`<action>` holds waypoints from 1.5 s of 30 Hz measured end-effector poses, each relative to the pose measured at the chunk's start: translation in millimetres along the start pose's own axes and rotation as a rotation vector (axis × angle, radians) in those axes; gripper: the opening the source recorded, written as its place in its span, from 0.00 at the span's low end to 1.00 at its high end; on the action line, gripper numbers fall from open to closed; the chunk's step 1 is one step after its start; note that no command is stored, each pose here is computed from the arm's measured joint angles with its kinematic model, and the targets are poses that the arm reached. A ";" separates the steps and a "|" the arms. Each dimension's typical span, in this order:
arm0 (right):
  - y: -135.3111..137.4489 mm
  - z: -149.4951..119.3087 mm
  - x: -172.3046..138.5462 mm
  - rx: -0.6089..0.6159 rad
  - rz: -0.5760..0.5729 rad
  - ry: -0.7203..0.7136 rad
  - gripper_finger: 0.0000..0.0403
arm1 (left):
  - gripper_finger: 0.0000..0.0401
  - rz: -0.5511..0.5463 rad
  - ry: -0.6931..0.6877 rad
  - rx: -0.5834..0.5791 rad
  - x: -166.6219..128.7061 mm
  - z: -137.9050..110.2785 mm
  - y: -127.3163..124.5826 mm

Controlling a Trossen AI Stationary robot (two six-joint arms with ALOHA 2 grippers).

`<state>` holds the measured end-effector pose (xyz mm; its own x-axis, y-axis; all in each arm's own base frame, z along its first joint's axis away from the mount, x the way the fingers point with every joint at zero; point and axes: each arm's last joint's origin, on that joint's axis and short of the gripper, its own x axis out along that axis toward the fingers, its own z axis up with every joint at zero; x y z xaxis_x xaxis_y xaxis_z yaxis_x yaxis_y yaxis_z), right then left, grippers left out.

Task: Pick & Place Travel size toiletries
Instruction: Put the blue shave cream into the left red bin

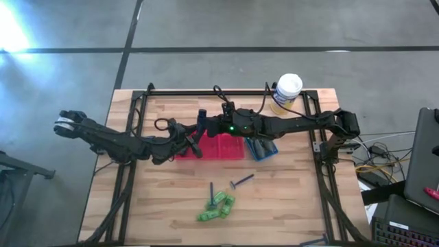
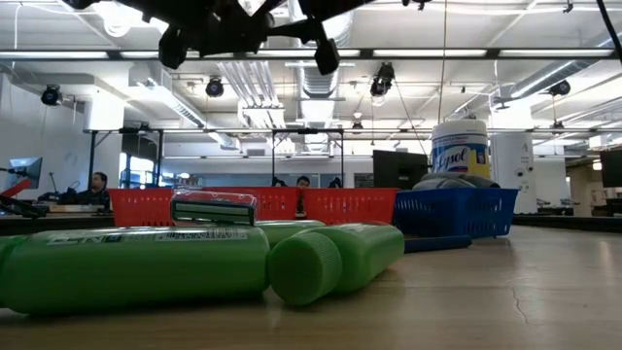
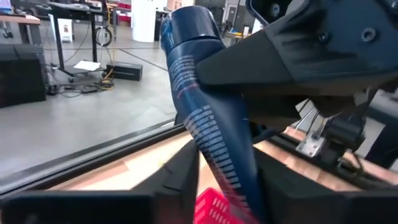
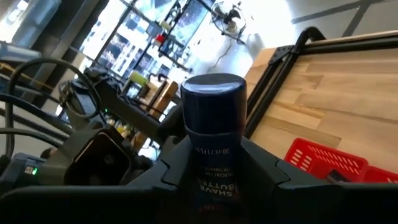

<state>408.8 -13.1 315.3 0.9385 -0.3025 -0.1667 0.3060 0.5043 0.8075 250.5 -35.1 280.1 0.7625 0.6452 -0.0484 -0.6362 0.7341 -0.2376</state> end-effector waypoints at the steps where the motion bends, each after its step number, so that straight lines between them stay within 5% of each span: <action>1: -0.3 -0.4 0.0 -0.003 0.002 0.013 0.24 | 0.23 0.002 0.002 0.014 0.0 -0.3 0.1; 7: 0.1 -5.2 -0.9 -0.010 0.023 0.086 0.35 | 0.05 0.023 0.059 0.062 -3.3 -4.1 5.4; 16: 6.1 -6.2 -9.8 -0.016 0.027 0.134 0.64 | 0.06 0.219 0.136 -0.017 -18.5 -11.1 33.4; 24: 5.6 -2.3 -14.6 -0.021 -0.020 0.109 0.84 | 0.06 0.295 0.395 -0.271 -34.3 -35.3 51.9; 33: 5.2 -2.8 -15.9 -0.026 -0.035 0.113 0.90 | 0.07 0.283 0.602 -0.373 -40.1 -67.9 55.0; 45: 6.1 -2.3 -16.9 -0.026 -0.032 0.113 0.90 | 0.10 0.289 0.661 -0.454 -40.8 -98.9 68.4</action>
<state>395.1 -3.0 321.7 0.9398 -0.2265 -0.2560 0.3387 0.5174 0.7858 187.6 -32.2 169.9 0.5793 0.4342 -0.6898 -0.8151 0.3122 -0.4880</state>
